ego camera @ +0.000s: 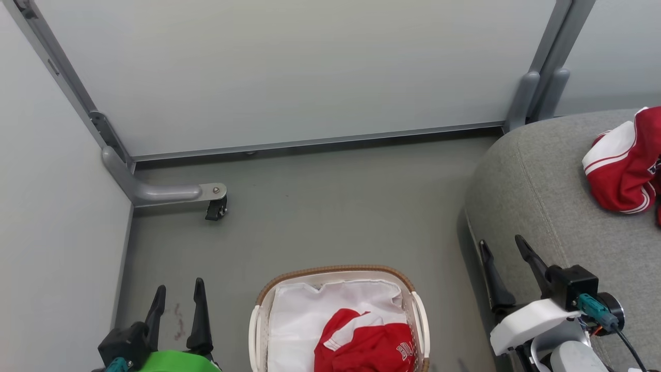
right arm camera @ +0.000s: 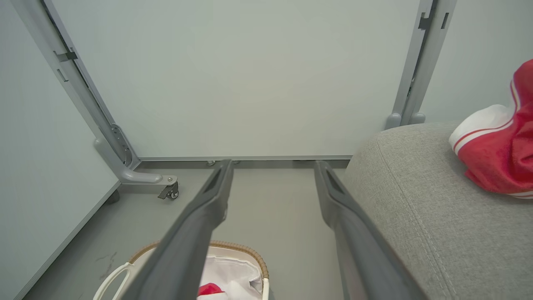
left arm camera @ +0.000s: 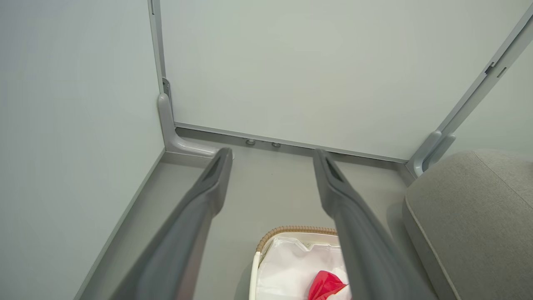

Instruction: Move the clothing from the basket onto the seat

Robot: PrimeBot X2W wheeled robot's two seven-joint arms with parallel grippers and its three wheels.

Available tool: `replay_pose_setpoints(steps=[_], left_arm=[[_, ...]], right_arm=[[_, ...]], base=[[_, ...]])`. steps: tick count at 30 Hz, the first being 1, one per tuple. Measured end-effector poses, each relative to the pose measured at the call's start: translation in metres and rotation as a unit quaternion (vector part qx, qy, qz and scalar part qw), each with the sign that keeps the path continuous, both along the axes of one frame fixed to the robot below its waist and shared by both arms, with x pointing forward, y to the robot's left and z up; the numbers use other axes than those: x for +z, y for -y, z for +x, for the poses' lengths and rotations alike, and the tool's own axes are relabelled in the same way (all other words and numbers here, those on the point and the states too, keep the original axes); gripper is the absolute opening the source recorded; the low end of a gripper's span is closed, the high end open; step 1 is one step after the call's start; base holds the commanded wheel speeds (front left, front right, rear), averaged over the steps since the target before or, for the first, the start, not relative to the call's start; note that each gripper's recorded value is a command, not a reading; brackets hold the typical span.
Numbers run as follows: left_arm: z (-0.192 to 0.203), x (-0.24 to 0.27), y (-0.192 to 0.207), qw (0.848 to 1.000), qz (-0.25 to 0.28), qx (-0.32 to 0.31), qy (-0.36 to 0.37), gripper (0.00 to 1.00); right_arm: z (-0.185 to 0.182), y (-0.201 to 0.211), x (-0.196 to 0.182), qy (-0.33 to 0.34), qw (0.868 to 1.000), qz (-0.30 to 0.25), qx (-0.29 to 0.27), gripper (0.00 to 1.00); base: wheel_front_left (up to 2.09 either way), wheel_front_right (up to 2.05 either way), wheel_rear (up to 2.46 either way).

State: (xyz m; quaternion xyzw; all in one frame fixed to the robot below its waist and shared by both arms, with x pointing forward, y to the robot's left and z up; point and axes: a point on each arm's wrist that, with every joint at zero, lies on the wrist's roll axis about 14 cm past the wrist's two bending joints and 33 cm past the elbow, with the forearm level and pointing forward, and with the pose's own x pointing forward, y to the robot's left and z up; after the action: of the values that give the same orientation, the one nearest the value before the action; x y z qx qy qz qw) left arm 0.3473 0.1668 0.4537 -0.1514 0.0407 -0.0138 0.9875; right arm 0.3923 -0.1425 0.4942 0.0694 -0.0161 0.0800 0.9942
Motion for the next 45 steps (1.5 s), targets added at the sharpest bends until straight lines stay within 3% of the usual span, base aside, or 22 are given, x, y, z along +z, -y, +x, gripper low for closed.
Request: replay_pose_setpoints(steps=[31, 45], left_arm=[[0.0, -0.012, 0.016, 1.0, 0.0, -0.024, -0.019, 1.0], [0.051, -0.031, 0.085, 0.989, 0.017, -0.144, -0.039, 1.0]], right_arm=[[-0.004, 0.011, -0.003, -0.003, 1.0, 0.003, -0.016, 1.0], [0.042, 0.014, 0.0, 0.012, 1.0, -0.012, -0.018, 1.0]], base=[[0.0, 0.0, 0.0], [0.0, 0.0, 0.0]])
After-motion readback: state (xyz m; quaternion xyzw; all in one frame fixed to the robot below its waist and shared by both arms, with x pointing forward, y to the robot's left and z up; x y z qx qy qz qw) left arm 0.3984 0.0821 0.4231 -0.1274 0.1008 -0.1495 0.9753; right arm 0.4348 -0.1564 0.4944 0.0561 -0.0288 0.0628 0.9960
